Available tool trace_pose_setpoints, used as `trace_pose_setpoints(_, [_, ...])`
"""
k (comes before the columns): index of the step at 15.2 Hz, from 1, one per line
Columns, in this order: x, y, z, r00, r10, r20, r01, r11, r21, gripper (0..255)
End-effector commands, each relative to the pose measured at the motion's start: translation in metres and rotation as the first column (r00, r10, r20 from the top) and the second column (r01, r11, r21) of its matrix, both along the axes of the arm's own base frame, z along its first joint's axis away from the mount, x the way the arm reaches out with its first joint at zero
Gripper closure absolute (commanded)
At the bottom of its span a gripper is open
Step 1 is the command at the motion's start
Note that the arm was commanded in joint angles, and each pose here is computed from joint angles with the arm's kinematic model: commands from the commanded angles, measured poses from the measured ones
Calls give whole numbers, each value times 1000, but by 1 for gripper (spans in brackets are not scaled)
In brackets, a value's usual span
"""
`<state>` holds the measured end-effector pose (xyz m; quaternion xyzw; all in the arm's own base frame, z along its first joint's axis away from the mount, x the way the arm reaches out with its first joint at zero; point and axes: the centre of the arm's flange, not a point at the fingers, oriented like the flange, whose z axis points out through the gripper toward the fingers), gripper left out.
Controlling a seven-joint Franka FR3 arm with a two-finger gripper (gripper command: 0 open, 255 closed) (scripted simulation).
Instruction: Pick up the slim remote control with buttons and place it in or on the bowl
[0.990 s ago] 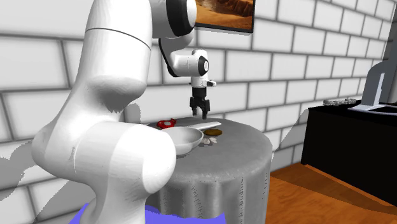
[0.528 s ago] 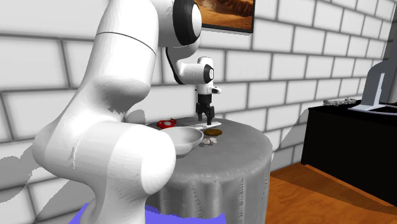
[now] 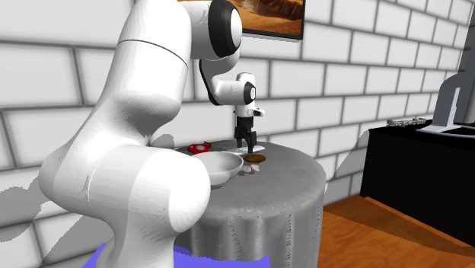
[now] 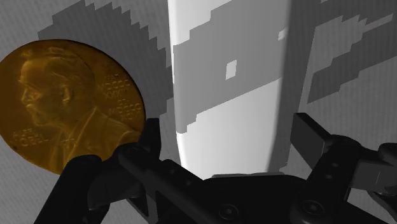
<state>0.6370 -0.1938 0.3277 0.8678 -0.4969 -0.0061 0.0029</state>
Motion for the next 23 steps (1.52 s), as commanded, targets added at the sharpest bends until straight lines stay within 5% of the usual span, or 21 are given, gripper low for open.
trace_pose_setpoints(1, [0,0,0,1000,0,0,0,1000,0,0])
trace_pose_setpoints(2, [0,0,0,1000,0,0,0,1000,0,0])
trace_pose_setpoints(3, [0,0,0,1000,0,0,0,1000,0,255])
trace_pose_setpoints(12, [0,0,0,1000,0,0,0,1000,0,255])
trace_pose_setpoints(23, [0,0,58,1000,0,0,0,1000,0,255])
